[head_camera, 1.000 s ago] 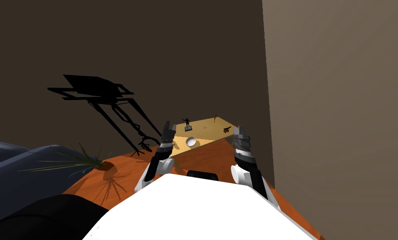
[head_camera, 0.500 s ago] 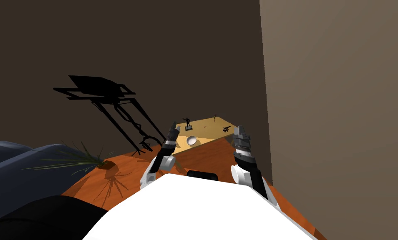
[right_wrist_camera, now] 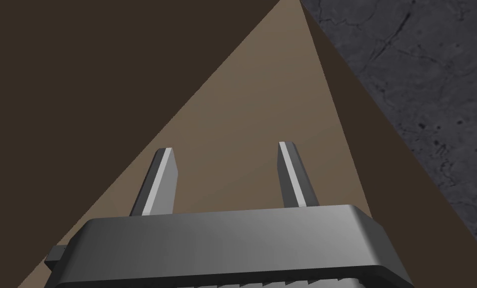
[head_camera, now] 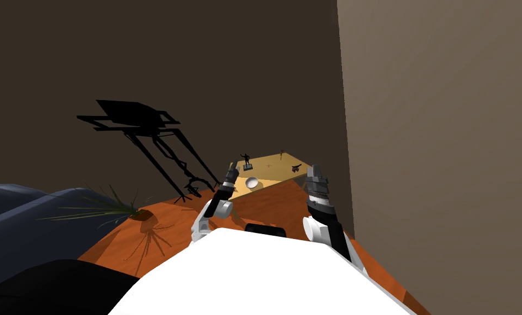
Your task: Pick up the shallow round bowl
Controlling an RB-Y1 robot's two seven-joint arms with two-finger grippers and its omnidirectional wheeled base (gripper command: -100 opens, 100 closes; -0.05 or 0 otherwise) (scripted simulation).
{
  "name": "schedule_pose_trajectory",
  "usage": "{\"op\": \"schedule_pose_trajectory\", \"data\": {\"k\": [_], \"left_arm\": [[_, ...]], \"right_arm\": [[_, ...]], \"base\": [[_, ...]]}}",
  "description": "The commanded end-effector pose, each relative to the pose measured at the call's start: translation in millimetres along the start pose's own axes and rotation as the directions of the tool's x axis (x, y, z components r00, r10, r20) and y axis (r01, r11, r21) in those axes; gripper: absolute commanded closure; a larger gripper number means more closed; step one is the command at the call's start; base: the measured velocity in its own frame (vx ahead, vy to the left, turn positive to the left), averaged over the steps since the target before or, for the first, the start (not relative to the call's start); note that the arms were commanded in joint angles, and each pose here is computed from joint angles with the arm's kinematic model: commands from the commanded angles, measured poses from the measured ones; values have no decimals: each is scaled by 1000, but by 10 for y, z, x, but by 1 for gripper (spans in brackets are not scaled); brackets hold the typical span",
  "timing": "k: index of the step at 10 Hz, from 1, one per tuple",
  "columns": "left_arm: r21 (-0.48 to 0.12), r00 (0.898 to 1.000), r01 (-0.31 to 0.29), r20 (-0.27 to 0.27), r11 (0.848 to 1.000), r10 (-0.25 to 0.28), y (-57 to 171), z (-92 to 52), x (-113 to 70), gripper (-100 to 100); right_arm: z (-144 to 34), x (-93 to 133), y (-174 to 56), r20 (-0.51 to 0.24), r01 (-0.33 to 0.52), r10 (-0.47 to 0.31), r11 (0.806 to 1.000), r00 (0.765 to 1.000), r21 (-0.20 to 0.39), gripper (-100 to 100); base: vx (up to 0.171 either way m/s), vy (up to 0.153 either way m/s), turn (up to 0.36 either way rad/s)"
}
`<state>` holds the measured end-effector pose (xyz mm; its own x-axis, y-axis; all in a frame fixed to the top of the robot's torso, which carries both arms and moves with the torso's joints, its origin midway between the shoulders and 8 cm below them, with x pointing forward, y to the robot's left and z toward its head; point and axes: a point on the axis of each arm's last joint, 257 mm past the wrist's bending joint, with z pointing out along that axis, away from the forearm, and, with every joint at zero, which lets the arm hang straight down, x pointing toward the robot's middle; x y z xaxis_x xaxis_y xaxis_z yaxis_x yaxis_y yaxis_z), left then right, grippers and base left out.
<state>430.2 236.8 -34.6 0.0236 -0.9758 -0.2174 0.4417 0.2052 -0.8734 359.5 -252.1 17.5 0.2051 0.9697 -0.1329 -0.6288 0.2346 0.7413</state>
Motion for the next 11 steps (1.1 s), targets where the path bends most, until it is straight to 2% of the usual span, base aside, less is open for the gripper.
{"op": "schedule_pose_trajectory", "data": {"k": [1,4,5,6,7,8,9,11], "left_arm": [[-50,1000,-2,-22,999,1,210,100,44,-100],[-126,999,-4,-43,992,-2,466,159,113,-100],[-156,998,-4,-57,988,-5,605,228,168,-100],[-184,998,-6,-60,983,-5,676,215,175,-100],[-211,997,-7,-72,977,-9,806,283,230,-100],[-238,997,-9,-75,971,-10,875,267,237,-100],[-270,996,-10,-87,963,-14,1017,328,292,-100],[-301,996,-13,-90,953,-15,1097,303,299,-100]], "right_arm": [[0,0,0,0,0,0,1000,1000,0,0],[0,0,0,0,0,0,1000,1000,0,0],[0,0,0,0,0,0,1000,1000,0,0],[0,0,0,0,0,0,1000,1000,0,0],[0,0,0,0,0,0,1000,1000,0,0],[0,0,0,0,0,0,1000,1000,0,0],[0,0,0,0,0,0,1000,1000,0,0],[0,0,0,0,0,0,1000,1000,0,0]], "base": [[-65,1,-13],[-62,12,-9],[-65,26,-11],[-52,19,-13],[-62,13,-12],[-50,7,-13],[-57,13,-14],[-31,11,-5]]}}
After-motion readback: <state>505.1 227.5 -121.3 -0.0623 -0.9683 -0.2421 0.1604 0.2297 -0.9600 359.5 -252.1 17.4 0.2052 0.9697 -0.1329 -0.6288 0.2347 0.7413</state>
